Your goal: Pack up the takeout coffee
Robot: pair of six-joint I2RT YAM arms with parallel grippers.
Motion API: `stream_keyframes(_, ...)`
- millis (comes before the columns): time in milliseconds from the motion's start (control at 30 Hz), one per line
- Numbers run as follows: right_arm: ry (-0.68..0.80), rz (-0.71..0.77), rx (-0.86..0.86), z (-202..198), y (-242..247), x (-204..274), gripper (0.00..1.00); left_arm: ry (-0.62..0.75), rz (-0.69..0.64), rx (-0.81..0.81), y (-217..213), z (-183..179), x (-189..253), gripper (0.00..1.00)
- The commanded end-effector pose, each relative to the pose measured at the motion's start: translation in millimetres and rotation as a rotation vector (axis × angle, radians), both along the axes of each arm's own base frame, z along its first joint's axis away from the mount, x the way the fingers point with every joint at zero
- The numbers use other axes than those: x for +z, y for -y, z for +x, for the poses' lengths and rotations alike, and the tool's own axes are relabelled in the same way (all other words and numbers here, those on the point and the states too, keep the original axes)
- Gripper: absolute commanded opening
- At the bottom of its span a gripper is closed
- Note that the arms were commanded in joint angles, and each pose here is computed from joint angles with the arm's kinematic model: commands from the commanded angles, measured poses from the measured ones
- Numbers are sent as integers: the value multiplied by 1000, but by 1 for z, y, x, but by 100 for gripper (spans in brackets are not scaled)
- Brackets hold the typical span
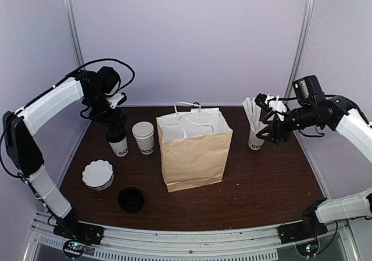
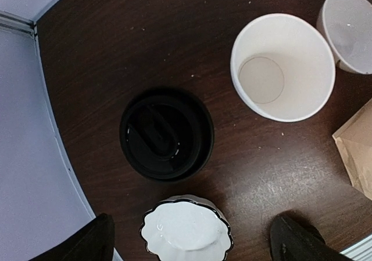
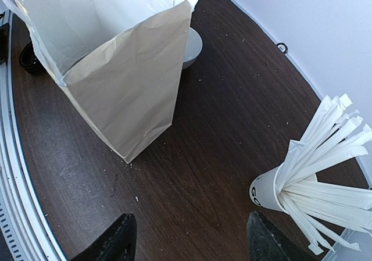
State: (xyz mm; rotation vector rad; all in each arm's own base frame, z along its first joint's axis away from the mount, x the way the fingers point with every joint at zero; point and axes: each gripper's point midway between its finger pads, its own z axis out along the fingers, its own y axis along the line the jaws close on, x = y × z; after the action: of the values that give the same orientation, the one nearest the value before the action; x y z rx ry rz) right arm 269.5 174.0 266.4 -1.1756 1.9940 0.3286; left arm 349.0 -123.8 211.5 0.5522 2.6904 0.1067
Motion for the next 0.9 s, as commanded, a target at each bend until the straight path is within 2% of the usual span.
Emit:
stream_keyframes(0,9,15,12,-7,1,1,69,-24,21,53,-10,9,-8,97)
stream_keyframes(167,8,15,15,-8,1,-2,69,-66,44,114,-21,30,-28,98)
stream_keyframes(267,8,17,18,-8,1,-2,69,-102,-5,160,-27,38,-37,97)
stream_keyframes(433,1,14,21,-8,0,-7,69,-122,-81,145,-15,50,-47,96)
stream_keyframes(867,-8,13,24,-9,0,-11,69,-130,-39,169,-18,70,-63,94)
